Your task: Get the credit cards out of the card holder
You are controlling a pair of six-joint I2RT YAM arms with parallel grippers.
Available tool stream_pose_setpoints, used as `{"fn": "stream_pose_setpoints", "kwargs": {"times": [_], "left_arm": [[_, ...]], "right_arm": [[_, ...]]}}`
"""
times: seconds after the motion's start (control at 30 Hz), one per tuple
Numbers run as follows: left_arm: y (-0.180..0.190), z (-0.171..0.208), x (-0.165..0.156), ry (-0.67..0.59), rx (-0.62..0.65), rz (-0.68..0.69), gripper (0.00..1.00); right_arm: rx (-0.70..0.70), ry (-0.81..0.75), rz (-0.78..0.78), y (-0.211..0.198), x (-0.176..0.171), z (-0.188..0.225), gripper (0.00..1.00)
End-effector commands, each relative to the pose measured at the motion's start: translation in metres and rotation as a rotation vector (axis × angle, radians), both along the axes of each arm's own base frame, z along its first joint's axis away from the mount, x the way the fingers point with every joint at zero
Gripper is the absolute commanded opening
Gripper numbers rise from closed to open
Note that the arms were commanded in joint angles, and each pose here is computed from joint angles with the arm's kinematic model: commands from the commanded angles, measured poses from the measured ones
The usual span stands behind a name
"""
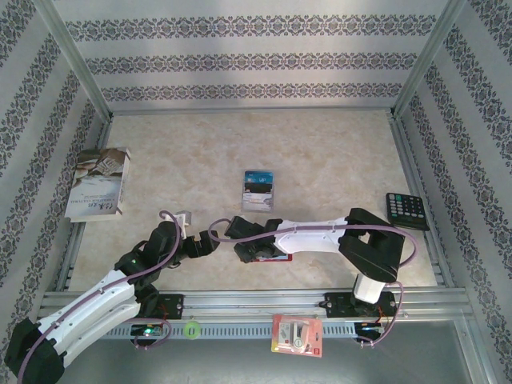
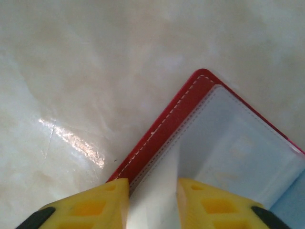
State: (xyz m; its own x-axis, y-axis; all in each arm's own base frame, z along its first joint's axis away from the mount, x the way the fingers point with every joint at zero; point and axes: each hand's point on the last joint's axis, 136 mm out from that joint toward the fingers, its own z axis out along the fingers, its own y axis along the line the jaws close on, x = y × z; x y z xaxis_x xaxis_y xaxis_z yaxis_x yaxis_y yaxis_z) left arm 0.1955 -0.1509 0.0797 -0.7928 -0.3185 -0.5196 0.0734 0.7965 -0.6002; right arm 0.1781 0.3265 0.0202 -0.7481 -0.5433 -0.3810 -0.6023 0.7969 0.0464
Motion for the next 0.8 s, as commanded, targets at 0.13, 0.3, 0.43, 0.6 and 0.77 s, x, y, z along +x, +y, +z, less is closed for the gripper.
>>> {"fn": "stream_pose_setpoints", "kwargs": {"times": [0.13, 0.3, 0.43, 0.6, 0.77], "left_arm": [[0.002, -0.005, -0.002, 0.017, 0.011, -0.007, 0.97], [-0.016, -0.003, -0.002, 0.015, -0.051, -0.082, 0.8], [-0.038, -0.004, 0.001, 0.032, -0.107, -0.131, 0.63], [-0.068, -0.002, 0.006, 0.003, -0.107, -0.181, 0.47], [-0.094, -0.001, 0.013, -0.008, -0.106, -0.219, 0.33]], "right_arm": [[0.011, 0.008, 0.028, 0.001, -0.005, -0.003, 0.04], [0.138, 0.0, 0.017, 0.011, 0.002, 0.013, 0.0], [0.316, -0.012, -0.036, 0.02, 0.007, 0.036, 0.0], [0.439, -0.014, -0.139, 0.02, 0.009, 0.049, 0.0], [0.461, -0.01, -0.192, 0.014, 0.008, 0.046, 0.0]]}}
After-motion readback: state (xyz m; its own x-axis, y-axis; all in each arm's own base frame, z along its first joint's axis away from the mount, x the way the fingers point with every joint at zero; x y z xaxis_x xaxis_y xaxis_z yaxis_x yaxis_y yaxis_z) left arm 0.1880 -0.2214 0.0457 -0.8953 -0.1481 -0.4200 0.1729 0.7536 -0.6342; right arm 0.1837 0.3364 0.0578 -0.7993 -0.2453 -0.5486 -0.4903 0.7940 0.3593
